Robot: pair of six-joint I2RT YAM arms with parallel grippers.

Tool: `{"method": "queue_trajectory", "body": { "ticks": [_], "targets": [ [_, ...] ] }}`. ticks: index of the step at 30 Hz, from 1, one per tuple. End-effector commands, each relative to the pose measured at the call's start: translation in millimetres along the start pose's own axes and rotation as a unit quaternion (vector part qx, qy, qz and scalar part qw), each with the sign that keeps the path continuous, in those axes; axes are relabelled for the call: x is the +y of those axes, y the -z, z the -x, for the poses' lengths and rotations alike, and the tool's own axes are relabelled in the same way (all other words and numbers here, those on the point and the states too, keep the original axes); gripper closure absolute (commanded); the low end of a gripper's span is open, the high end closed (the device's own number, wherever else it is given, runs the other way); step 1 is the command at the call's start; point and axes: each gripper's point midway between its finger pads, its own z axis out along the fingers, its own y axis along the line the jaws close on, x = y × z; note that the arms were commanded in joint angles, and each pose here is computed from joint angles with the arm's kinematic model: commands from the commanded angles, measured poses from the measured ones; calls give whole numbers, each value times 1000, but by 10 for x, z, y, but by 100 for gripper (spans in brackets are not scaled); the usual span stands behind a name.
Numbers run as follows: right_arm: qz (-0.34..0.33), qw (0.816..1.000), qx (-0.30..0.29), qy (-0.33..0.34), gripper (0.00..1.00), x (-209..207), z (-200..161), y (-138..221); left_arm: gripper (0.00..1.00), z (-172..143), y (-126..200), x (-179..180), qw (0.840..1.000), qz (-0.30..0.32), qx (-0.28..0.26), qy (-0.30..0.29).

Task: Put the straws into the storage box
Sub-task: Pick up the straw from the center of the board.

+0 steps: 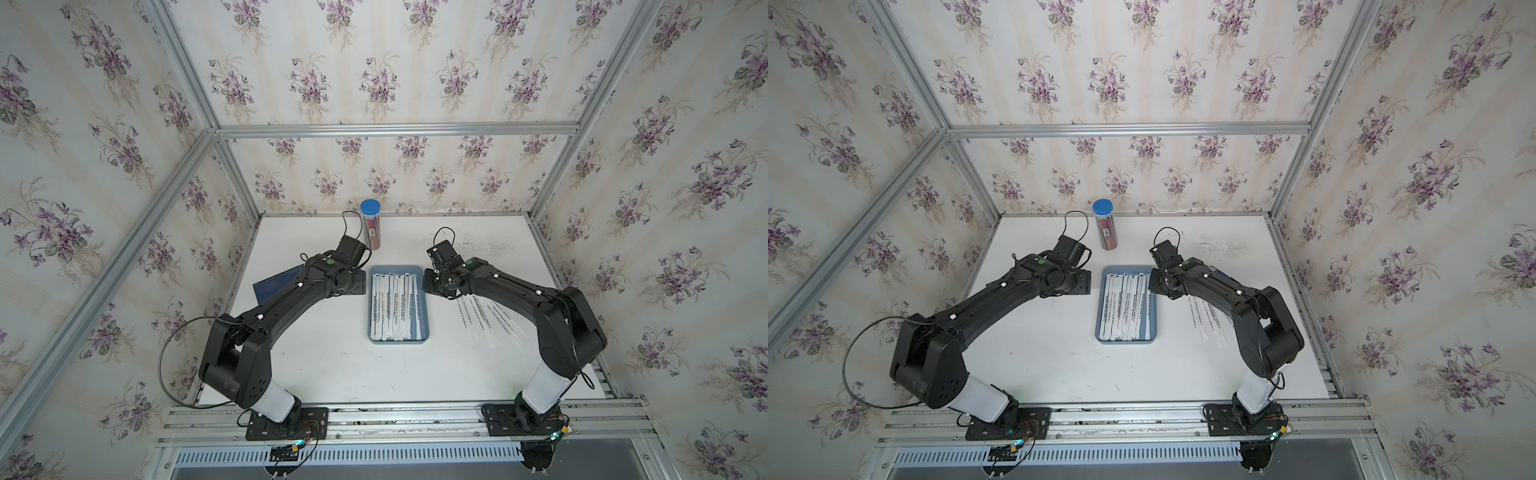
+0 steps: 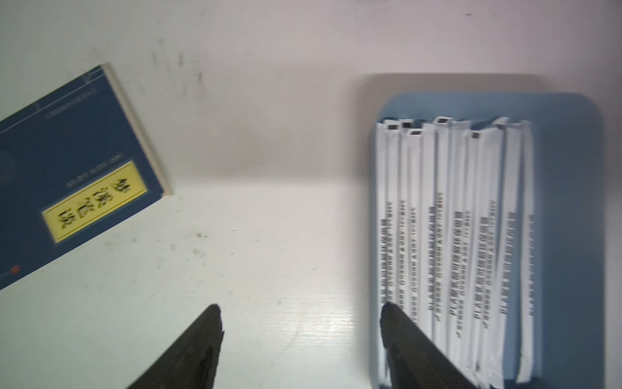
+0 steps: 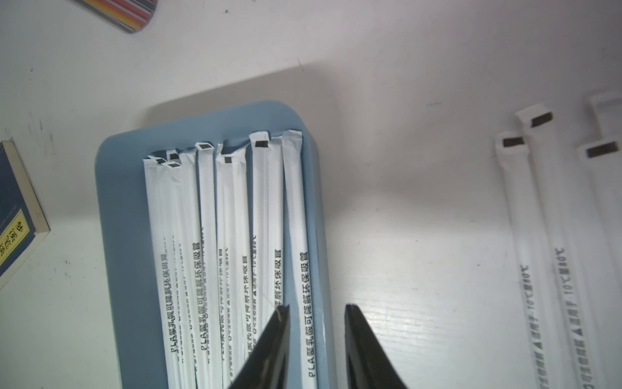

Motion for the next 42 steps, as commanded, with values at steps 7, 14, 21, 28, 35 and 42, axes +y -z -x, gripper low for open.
{"method": "queue_trajectory", "body": {
  "ticks": [7, 14, 21, 28, 35, 42],
  "targets": [
    [-127, 992, -14, 4, 70, -991, 98, 235, 20, -150, -90, 302, 1000, -5, -10, 22],
    [-145, 989, 8, -2, 73, -1129, -90, 41, 20, -178, -112, 233, 998, -30, -14, 54],
    [-145, 989, 31, -5, 76, -1171, -267, -104, 20, -222, -161, 177, 997, -42, -2, 60],
    [-143, 989, 43, -1, 77, -1157, -328, -203, 20, -256, -199, 147, 997, -49, 4, 64],
    [-156, 987, 49, -1, 77, -1228, -388, -262, 20, -276, -228, 132, 997, -51, 9, 58],
    [-169, 983, 65, -2, 78, -1333, -530, -356, 20, -286, -264, 69, 996, -63, 15, 61]
  ]
}}
